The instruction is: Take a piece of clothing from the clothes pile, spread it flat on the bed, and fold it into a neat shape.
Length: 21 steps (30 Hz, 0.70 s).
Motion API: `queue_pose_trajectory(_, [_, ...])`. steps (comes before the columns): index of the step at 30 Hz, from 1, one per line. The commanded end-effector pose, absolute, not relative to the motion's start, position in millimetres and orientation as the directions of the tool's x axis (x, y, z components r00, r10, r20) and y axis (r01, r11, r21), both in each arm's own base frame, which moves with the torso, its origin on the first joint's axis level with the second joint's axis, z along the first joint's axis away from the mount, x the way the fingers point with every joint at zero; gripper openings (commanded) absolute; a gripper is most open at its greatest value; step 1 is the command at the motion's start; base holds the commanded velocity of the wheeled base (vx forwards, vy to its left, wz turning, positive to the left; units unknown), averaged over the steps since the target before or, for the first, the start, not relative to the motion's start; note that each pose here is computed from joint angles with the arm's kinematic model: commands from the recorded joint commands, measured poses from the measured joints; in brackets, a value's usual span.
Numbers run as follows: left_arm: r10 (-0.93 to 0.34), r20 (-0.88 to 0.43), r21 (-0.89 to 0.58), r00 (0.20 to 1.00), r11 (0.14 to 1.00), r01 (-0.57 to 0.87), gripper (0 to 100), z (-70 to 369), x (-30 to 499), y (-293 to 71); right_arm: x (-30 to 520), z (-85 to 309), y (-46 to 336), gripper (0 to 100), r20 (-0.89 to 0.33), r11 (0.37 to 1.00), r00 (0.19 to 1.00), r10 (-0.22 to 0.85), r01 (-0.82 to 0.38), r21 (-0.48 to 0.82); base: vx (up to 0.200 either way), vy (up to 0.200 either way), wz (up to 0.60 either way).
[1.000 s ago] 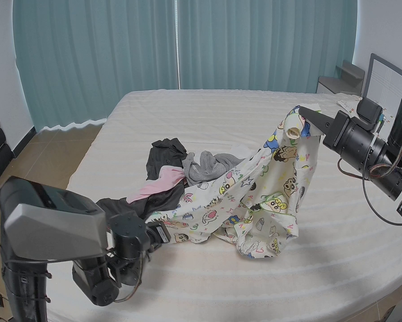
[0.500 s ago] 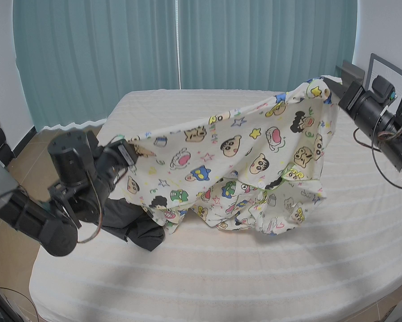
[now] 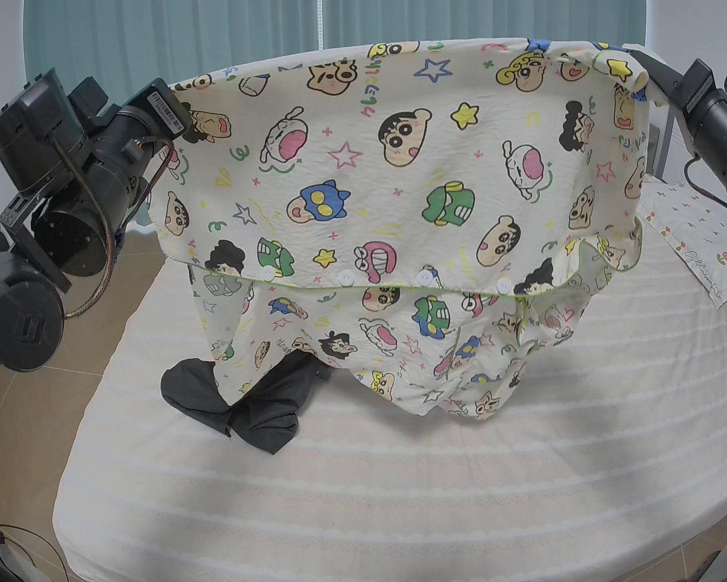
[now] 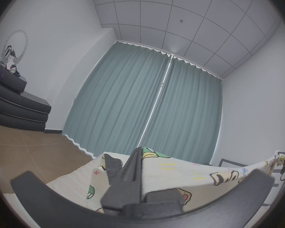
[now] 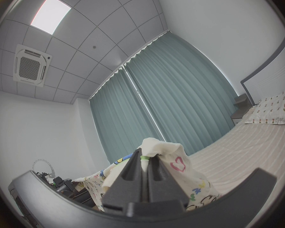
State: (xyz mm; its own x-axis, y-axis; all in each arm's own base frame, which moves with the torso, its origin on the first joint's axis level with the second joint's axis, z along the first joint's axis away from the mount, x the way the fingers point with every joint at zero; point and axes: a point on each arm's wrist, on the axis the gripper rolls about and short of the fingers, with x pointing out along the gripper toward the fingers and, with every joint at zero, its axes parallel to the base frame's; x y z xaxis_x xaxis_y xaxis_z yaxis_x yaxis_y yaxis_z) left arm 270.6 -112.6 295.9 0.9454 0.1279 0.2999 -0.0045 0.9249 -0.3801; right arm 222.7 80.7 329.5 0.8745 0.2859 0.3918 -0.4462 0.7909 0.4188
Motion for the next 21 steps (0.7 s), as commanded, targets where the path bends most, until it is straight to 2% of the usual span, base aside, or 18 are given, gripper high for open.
queue_pose_trajectory(1, [0.096, 0.209, -0.365, 0.973, 0.931, -0.013, 0, 263.9, 257.6, -113.8, 217.7, 301.3, 81.0, 0, 0.305, 0.796, 0.901, 0.309, -0.42, 0.436, 0.0, 0.0, 0.0])
queue_pose_trajectory(2, [0.095, 0.204, -0.369, 0.974, 0.929, -0.013, 0, 261.7, 257.1, -114.0, 218.1, 299.6, 81.2, 0, 0.299, 0.795, 0.903, 0.309, -0.418, 0.439, 0.0, 0.0, 0.0])
queue_pose_trajectory(9, [0.045, 0.113, -0.416, 0.993, 0.909, 0.006, 0, 230.0, 247.3, -122.3, 215.4, 272.3, 94.8, 0, 0.206, 0.785, 0.906, 0.371, -0.424, 0.452, -0.2, 0.0, 0.0])
queue_pose_trajectory(21, [0.025, 0.072, -0.426, 0.997, 0.904, 0.008, 0, 216.8, 234.7, -124.0, 205.7, 277.9, 98.8, 0, 0.229, 0.769, 0.89, 0.394, -0.456, 0.449, -0.2, 0.0, 0.0])
